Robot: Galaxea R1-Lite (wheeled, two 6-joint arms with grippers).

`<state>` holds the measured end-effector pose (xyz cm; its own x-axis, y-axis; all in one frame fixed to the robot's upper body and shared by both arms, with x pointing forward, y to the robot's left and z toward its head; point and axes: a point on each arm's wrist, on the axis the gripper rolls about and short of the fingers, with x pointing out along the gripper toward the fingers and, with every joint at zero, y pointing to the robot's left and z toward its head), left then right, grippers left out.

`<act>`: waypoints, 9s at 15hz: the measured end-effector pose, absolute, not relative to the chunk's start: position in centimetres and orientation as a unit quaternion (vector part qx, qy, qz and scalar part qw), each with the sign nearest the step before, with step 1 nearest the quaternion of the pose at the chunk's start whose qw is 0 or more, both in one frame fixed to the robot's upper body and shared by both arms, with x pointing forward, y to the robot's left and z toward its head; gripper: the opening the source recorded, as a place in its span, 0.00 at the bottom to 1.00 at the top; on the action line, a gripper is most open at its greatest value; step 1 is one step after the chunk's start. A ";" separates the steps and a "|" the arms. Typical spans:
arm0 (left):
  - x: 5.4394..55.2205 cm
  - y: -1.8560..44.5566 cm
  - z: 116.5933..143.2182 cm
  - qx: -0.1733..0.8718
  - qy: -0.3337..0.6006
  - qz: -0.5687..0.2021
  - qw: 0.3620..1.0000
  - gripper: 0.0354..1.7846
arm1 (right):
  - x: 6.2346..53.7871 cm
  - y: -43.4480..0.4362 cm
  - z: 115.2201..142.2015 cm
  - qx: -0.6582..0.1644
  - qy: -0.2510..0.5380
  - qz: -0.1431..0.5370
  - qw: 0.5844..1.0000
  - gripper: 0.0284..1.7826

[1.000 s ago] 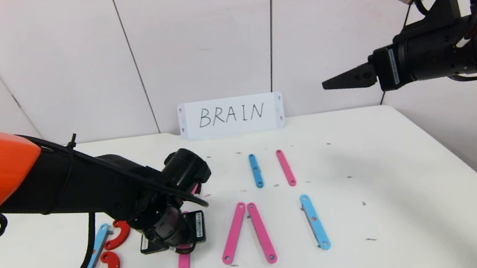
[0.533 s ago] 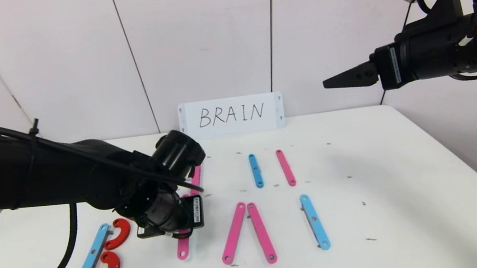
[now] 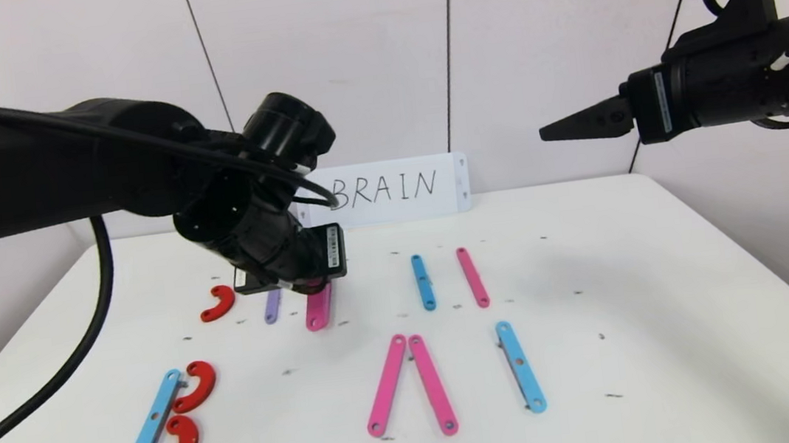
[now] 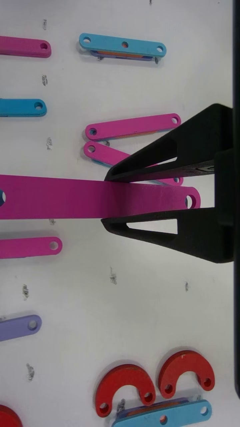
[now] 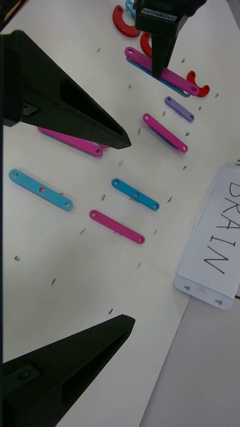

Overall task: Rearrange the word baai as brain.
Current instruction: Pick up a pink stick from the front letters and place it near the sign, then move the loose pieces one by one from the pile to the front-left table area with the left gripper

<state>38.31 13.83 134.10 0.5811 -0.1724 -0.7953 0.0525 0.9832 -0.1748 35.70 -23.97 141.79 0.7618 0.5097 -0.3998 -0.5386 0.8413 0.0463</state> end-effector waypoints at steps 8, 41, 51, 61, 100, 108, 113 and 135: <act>44.3 9.9 130.4 -0.052 0.448 -0.072 0.890 0.14 | 35.5 -24.2 142.1 -0.031 0.198 0.284 0.938 0.98; 46.7 9.6 129.6 -0.075 0.401 -0.081 0.910 0.98 | 35.7 -24.2 141.9 -0.032 0.200 0.283 0.937 0.98; 40.7 15.2 138.1 -0.048 0.381 -0.084 0.919 0.98 | 35.8 -24.4 141.9 -0.032 0.198 0.282 0.938 0.98; 43.5 16.0 133.7 -0.038 0.429 -0.043 0.901 0.98 | 35.8 -24.4 141.9 -0.031 0.198 0.281 0.938 0.98; 48.4 16.0 128.3 -0.041 0.443 -0.024 0.895 0.14 | 36.2 -24.4 141.7 -0.031 0.202 0.279 0.938 0.98; 42.1 18.4 136.1 -0.033 0.419 -0.042 0.906 0.14 | 36.1 -24.4 141.7 -0.031 0.203 0.279 0.938 0.98; 38.2 19.3 135.2 -0.012 0.458 -0.043 0.888 0.14 | 36.1 -24.4 141.7 -0.030 0.204 0.282 0.937 0.98; 35.3 20.2 121.5 -0.003 0.523 -0.023 0.852 0.14 | 35.9 -24.5 141.8 -0.030 0.203 0.283 0.937 0.98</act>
<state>35.29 20.20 121.49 0.4514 -0.0431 -0.8913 0.0362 0.9989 -0.0299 35.91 -24.49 141.75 0.7573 0.5184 -0.3971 -0.5427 0.8379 0.0588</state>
